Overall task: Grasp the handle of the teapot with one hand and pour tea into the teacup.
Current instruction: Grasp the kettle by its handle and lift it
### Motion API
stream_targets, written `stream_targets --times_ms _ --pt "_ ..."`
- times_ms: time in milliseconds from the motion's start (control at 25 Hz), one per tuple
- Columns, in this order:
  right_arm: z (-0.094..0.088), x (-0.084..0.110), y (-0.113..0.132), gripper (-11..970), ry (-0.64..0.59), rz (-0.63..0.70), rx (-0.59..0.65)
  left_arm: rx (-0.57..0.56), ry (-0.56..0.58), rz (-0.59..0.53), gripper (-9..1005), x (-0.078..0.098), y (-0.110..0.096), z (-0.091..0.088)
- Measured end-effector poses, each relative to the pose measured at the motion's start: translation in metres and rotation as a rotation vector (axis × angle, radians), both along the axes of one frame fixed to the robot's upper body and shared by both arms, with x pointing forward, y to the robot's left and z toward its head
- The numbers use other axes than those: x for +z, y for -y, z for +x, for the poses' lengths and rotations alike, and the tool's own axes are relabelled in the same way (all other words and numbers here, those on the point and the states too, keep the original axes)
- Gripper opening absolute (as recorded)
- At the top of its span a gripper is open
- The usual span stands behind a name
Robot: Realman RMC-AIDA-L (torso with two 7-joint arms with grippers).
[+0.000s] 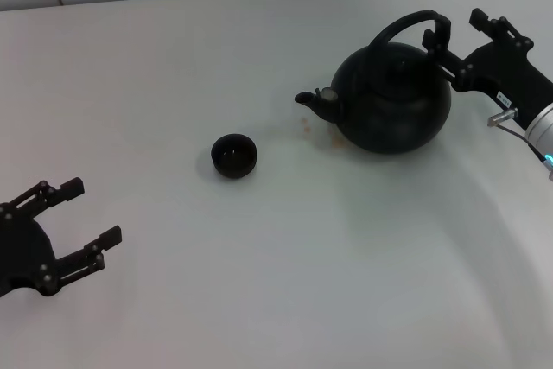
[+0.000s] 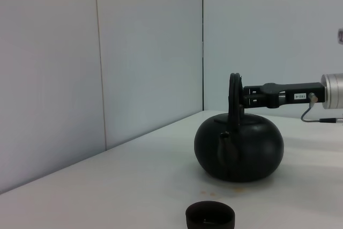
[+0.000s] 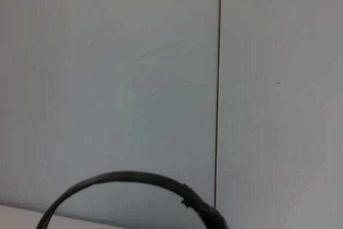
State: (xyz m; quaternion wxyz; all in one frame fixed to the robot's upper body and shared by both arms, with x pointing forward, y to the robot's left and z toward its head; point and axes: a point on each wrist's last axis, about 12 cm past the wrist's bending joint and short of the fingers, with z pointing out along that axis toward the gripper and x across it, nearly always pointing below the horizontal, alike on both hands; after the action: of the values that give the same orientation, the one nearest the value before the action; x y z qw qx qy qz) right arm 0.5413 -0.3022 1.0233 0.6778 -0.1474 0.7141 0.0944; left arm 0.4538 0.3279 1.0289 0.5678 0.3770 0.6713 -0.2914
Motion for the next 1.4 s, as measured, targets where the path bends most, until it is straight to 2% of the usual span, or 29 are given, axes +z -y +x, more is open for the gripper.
stream_targets --times_ms 640,840,1080,1200,1400 --pt "-0.002 -0.002 -0.002 621 -0.022 0.006 0.022 0.013 0.001 -0.001 805 -0.001 0.002 0.002" --pt "-0.001 -0.002 -0.003 375 -0.021 0.005 0.027 0.015 0.003 -0.003 805 -0.001 0.002 0.002" --pt "0.0 0.0 -0.006 138 -0.014 0.026 0.034 0.016 0.006 -0.002 805 -0.001 0.002 0.002" --pt "-0.001 0.003 -0.007 69 0.01 0.047 0.038 0.016 0.006 -0.003 805 -0.001 0.002 0.002" --pt "-0.003 0.009 -0.004 69 0.046 0.103 0.051 0.016 0.006 -0.003 805 -0.001 0.002 0.002"
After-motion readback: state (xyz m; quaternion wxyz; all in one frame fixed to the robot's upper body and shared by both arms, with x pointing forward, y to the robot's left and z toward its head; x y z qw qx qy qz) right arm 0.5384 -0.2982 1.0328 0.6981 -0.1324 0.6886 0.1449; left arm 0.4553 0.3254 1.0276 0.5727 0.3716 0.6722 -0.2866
